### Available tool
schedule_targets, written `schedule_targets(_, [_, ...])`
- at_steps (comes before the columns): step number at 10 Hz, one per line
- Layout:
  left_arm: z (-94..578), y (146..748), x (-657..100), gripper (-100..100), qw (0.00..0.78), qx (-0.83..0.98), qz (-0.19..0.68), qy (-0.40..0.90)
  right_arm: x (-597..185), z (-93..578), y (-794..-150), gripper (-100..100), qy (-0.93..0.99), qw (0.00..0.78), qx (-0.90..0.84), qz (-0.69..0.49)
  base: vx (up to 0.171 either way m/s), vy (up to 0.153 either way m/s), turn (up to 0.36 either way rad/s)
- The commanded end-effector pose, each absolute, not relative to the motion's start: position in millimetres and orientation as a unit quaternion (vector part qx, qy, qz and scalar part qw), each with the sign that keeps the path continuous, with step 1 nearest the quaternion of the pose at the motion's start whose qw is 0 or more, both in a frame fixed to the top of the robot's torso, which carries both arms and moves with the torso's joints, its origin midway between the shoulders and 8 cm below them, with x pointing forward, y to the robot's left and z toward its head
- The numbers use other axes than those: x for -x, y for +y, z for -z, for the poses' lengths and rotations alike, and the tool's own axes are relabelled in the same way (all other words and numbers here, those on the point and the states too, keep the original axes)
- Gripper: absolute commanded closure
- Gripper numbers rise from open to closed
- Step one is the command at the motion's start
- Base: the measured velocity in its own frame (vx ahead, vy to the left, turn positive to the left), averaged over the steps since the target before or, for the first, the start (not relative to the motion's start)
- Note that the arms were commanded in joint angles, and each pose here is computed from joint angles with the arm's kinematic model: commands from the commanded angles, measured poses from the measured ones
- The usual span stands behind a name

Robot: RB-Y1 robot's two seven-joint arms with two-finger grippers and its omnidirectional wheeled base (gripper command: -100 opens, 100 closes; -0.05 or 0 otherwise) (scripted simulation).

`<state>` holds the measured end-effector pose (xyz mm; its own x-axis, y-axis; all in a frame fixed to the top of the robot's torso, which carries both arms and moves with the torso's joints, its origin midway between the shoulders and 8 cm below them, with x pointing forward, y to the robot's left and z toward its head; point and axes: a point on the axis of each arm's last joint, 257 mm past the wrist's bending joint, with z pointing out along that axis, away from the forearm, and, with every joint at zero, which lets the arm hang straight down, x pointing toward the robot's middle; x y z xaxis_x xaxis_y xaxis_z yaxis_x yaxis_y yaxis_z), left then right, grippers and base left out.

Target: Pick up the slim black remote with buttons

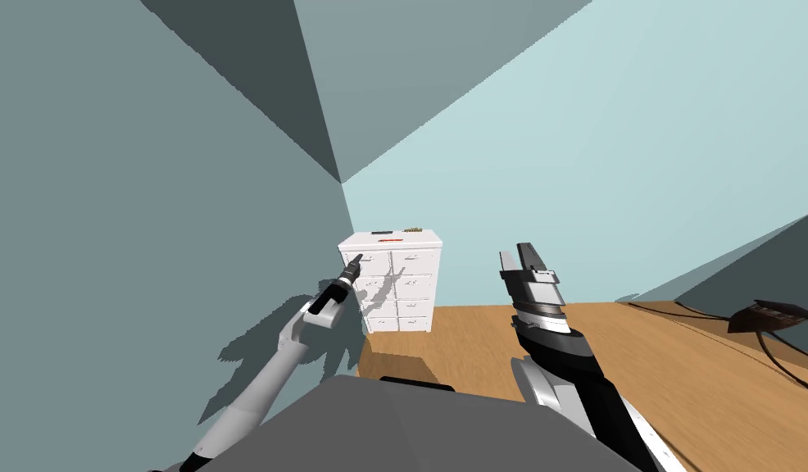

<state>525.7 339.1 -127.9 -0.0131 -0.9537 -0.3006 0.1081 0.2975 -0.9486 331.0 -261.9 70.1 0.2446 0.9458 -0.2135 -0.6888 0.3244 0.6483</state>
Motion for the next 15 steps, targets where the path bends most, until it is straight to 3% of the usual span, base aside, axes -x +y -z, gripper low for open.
schedule_targets(1, [136,347,-530,-100,0.584,0.391,0.442,0.558,-331,-70,-262,0,0.295,0.758,-0.218,-0.539,-0.032,-0.016,0.008])
schedule_targets(15, [136,487,-604,-100,0.560,0.474,0.252,0.631,-331,-70,-262,0,0.295,0.758,-0.218,-0.539,-0.060,-0.032,-0.062])
